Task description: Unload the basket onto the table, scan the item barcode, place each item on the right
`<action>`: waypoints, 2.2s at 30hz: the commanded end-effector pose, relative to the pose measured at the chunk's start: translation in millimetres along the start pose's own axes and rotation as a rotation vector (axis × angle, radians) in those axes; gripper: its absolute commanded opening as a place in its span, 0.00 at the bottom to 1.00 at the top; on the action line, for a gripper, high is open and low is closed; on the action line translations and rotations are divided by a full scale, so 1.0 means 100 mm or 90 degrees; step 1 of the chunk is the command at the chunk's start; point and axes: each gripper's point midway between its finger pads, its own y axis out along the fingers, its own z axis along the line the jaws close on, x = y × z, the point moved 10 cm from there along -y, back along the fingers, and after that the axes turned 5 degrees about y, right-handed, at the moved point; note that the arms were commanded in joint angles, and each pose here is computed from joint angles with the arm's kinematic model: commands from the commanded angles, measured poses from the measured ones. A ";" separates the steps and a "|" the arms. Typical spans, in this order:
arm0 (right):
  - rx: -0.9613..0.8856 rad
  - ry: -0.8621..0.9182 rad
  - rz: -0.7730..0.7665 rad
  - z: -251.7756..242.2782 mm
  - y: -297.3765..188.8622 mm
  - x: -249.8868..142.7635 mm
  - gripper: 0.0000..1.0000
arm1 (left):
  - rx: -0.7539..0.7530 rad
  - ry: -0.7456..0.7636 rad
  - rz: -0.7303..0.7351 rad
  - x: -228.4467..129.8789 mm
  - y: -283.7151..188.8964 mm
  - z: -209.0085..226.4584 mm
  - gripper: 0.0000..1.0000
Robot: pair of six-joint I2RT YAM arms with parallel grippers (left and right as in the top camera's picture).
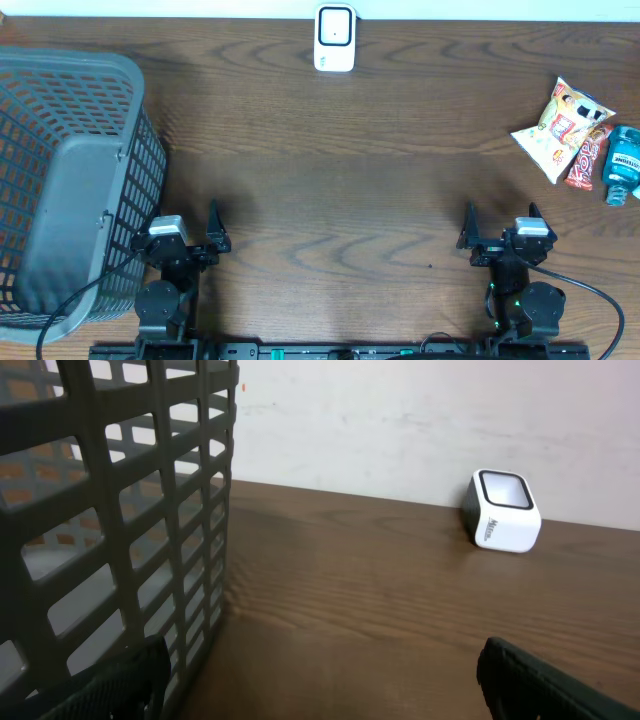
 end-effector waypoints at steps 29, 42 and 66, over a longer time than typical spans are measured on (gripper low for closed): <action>-0.004 -0.011 -0.001 -0.01 0.00 0.00 0.99 | -0.018 0.012 0.034 -0.13 0.01 -0.04 0.98; -0.004 -0.011 -0.001 -0.01 0.00 0.00 0.99 | -0.019 0.012 0.034 -0.13 0.01 -0.05 0.98; -0.004 -0.011 -0.001 -0.01 0.00 0.00 0.99 | -0.019 0.012 0.035 -0.13 0.01 -0.05 0.98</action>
